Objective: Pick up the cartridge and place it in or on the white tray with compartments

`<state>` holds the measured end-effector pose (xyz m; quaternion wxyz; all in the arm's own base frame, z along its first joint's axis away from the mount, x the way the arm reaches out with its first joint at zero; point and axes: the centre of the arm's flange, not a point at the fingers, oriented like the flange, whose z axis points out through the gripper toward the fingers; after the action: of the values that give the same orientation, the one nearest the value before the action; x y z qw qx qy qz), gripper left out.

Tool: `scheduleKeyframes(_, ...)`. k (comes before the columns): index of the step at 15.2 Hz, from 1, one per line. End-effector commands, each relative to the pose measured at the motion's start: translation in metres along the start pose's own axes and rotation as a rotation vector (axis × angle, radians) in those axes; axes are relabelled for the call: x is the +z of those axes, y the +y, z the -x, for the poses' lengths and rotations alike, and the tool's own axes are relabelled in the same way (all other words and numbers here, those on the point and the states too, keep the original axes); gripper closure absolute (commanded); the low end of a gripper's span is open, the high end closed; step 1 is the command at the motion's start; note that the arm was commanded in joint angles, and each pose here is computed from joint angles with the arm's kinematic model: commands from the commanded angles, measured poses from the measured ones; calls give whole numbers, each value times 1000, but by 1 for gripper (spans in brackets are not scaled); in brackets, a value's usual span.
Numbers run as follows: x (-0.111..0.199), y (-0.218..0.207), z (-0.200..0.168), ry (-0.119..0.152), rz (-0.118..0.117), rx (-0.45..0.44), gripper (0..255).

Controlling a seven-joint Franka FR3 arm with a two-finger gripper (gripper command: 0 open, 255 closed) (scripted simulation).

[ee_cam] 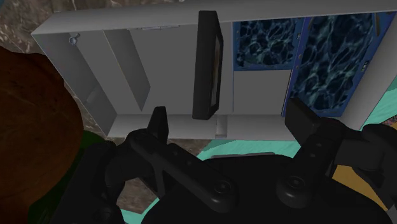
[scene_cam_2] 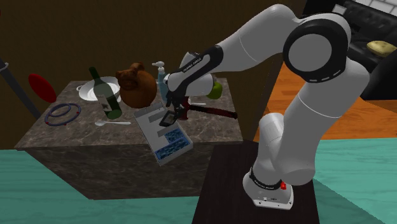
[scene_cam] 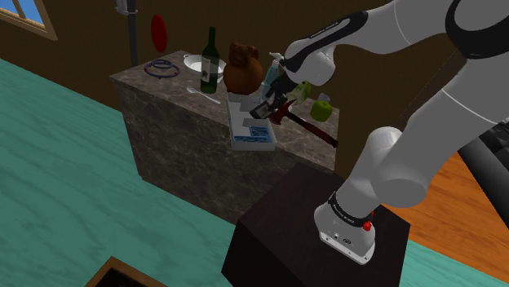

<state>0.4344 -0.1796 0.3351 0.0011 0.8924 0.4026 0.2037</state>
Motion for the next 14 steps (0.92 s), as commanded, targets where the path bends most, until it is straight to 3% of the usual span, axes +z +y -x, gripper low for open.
scheduleKeyframes(1,1,0,0,0,0,0,0)
scheduleKeyframes(5,1,0,0,0,0,0,0)
scheduleKeyframes(6,1,0,0,0,0,0,255)
scheduleKeyframes(14,1,0,0,0,0,0,255)
